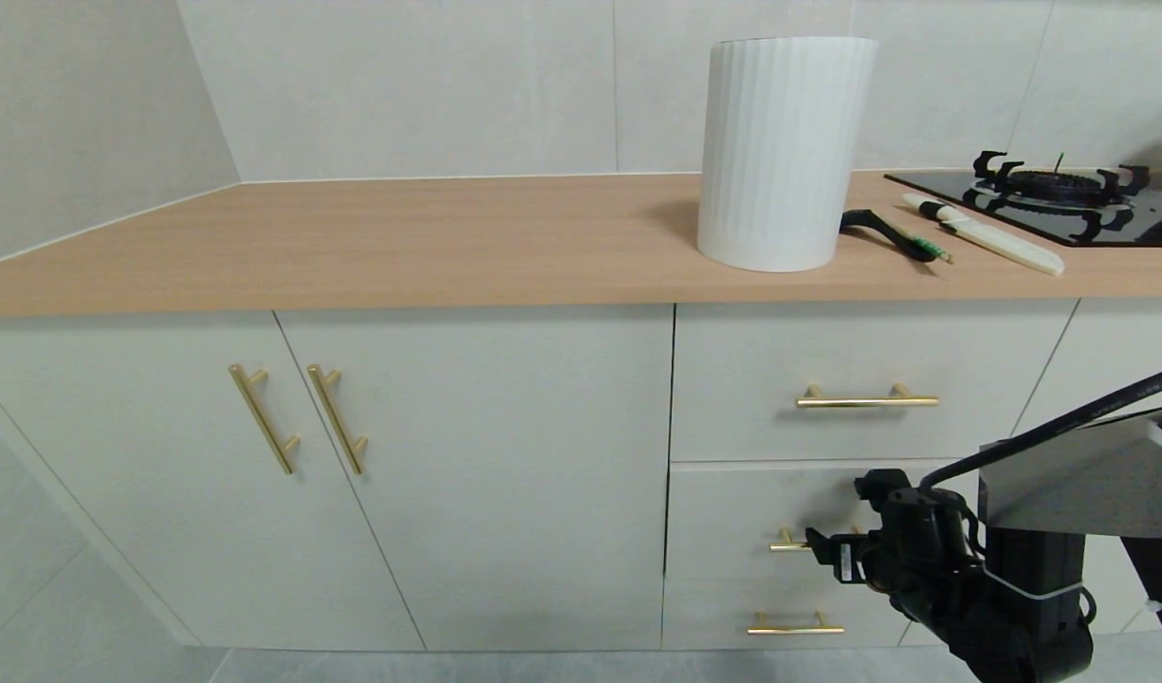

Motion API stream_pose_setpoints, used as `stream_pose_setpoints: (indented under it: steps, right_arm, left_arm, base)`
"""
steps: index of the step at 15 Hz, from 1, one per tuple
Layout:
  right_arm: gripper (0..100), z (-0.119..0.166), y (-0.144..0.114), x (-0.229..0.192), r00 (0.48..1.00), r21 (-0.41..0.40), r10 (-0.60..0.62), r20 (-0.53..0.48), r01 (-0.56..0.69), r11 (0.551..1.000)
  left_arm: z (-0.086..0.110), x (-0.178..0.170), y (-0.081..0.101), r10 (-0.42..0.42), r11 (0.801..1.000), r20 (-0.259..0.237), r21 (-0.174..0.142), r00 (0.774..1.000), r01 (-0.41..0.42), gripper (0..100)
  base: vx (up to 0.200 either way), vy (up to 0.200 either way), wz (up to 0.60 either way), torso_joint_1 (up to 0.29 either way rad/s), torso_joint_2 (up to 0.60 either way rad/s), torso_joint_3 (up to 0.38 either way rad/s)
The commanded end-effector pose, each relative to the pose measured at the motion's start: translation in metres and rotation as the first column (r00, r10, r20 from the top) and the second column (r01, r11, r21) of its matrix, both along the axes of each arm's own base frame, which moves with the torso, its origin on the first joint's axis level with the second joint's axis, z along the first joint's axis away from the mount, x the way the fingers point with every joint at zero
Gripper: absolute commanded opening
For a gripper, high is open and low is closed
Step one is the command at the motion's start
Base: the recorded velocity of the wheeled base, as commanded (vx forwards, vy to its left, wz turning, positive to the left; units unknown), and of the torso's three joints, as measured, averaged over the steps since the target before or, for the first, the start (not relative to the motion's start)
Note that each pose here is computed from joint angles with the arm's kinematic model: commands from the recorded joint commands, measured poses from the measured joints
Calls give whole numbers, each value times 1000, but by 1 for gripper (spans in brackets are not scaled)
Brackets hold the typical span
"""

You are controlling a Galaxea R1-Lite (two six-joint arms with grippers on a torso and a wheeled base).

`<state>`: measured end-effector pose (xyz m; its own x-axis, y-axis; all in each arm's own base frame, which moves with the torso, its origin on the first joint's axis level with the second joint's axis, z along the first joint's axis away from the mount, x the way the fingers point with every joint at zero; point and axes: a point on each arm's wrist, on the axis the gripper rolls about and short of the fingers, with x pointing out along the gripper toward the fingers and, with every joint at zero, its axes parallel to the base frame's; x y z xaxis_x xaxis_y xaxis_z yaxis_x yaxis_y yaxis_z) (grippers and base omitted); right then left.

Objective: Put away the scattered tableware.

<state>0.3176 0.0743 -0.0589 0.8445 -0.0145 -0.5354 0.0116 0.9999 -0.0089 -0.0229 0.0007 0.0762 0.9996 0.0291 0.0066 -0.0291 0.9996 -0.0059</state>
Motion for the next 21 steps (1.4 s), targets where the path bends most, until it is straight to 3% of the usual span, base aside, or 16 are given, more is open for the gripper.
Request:
stream_pose_setpoints:
  steps: [1,3,8,15,17,21]
  right_arm:
    - [100,-1,0,-2,1000,-8,4,-14,-5,1000]
    - [100,-1,0,-5,1000,-16,10,-23,-10,1000]
    - [100,54,-1,-61,995,-13,82,-60,-83,996]
    - [100,201,-13,-120,985,19,113,127,-117,993]
    - [100,205,-12,-118,983,23,113,144,-117,993]
    - [100,183,1,-77,990,13,109,90,-111,994]
  left_arm:
    - [0,0,0,0,1000,0,0,1000,0,100]
    - [0,0,0,0,1000,0,0,1000,0,100]
    - [0,0,0,0,1000,0,0,1000,0,100]
    - [0,0,0,0,1000,0,0,1000,0,100]
    - [0,0,0,0,1000,0,0,1000,0,100]
    - [0,0,0,0,1000,0,0,1000,0,100]
  base:
    - [0,0,0,0,0,0]
    - [0,0,0,0,0,0]
    - [0,0,0,0,0,0]
    - [0,0,0,0,0,0]
    - [0,0,0,0,0,0]
    - [0,0,0,0,0,0]
